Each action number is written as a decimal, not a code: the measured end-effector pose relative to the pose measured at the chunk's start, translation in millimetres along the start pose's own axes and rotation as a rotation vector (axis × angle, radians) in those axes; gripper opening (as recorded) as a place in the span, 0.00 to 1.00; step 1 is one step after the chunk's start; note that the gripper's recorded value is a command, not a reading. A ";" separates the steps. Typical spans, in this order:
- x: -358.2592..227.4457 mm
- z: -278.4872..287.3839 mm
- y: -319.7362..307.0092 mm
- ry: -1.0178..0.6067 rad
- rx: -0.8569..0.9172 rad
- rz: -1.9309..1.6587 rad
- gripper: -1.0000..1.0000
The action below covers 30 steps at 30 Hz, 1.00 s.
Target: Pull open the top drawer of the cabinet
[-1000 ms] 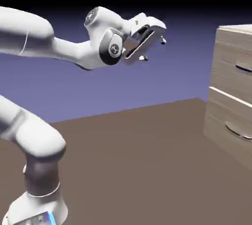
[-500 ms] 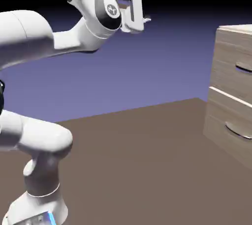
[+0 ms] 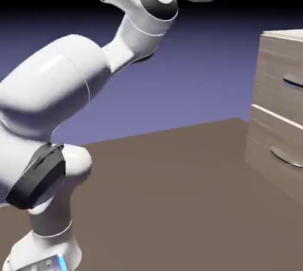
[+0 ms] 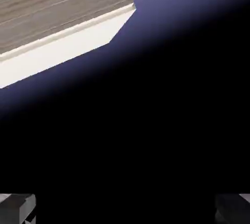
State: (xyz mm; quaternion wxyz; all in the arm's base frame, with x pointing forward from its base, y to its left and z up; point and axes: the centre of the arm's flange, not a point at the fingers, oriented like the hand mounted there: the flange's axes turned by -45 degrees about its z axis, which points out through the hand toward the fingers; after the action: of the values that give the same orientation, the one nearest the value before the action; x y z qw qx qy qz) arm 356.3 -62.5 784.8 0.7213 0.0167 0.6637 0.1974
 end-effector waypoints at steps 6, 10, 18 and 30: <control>7.0 35.0 -47.4 -0.046 0.040 -0.287 0.50; 23.6 66.7 -77.5 -0.052 0.080 -0.478 0.50; 87.3 145.1 -124.9 -0.001 0.159 -0.875 0.50; 256.1 270.8 -141.4 0.190 0.185 -1.546 0.50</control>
State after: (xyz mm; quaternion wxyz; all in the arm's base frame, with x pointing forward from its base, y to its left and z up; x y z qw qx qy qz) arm 665.1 -49.7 532.9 0.5899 -0.4070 0.5596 -0.4162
